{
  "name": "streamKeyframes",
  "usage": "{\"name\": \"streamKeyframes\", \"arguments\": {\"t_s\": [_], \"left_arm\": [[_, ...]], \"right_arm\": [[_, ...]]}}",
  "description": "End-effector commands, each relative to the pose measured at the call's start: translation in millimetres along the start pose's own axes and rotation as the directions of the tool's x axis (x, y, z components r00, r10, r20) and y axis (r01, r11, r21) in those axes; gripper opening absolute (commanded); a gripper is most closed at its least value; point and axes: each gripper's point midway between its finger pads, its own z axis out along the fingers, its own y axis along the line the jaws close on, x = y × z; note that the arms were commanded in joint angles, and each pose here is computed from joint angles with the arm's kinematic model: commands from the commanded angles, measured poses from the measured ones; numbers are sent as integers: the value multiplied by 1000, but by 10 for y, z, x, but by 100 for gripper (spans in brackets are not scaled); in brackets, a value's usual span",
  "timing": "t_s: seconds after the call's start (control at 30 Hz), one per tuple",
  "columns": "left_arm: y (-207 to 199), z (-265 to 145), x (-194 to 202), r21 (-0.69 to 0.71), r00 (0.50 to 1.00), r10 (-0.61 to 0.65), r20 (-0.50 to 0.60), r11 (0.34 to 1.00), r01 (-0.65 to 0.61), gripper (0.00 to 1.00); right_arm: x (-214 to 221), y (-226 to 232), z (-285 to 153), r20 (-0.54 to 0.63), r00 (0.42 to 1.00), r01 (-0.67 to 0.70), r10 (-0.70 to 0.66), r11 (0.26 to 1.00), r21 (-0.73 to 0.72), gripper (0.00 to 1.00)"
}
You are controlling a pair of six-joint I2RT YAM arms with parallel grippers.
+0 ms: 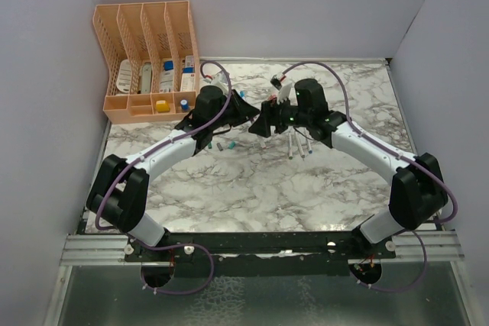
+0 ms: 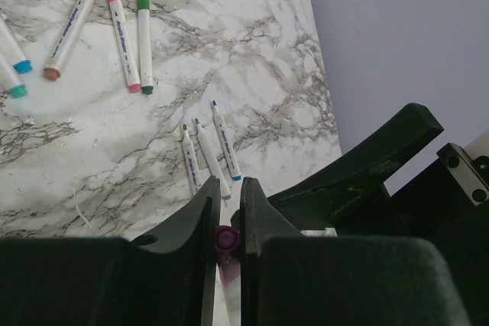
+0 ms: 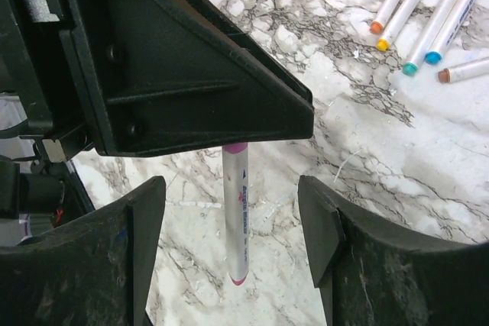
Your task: Open the pen caps
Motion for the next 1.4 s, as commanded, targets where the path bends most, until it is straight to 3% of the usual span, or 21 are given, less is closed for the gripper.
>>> {"name": "streamKeyframes", "arguments": {"t_s": [0.0, 0.1, 0.23, 0.4, 0.6, 0.8, 0.93, 1.03, 1.17, 1.37], "left_arm": [[-169, -20, -58, 41, 1000, 12, 9, 999, -12, 0], [-211, -10, -67, 50, 1000, 12, 10, 999, -12, 0], [-260, 9, -86, 59, 1000, 13, 13, 998, -14, 0], [-274, 30, -101, 60, 1000, 15, 16, 998, -16, 0], [-118, 37, -392, -31, 995, 25, 99, 999, -22, 0], [73, 110, -1019, -86, 980, 9, 197, 996, 8, 0], [122, 199, -1150, -109, 979, 24, 203, 994, -2, 0], [194, 224, -1060, -125, 985, 21, 169, 992, 0, 0], [501, 191, -682, -224, 998, 40, 54, 974, -27, 0], [1136, -82, -174, -439, 993, 86, -85, 891, -115, 0]], "right_arm": [[-64, 49, 55, 6, 1000, 18, -18, 1000, -16, 69], [-50, 49, 86, 0, 1000, 16, -16, 1000, -21, 63], [-25, 50, 130, -13, 1000, 15, -15, 1000, -28, 45], [-26, 46, 139, -15, 1000, 13, -13, 1000, -23, 2], [131, 9, 24, -37, 999, 2, -1, 1000, 12, 1], [647, -2, -210, -103, 994, -46, 49, 998, 30, 1], [873, -22, -365, -118, 991, -61, 68, 996, 60, 2], [888, -108, -429, -109, 992, -51, 64, 991, 120, 1], [775, -437, -473, -88, 993, -50, 82, 946, 321, 1], [515, -799, -361, -89, 993, -19, 71, 872, 489, 1]]}}
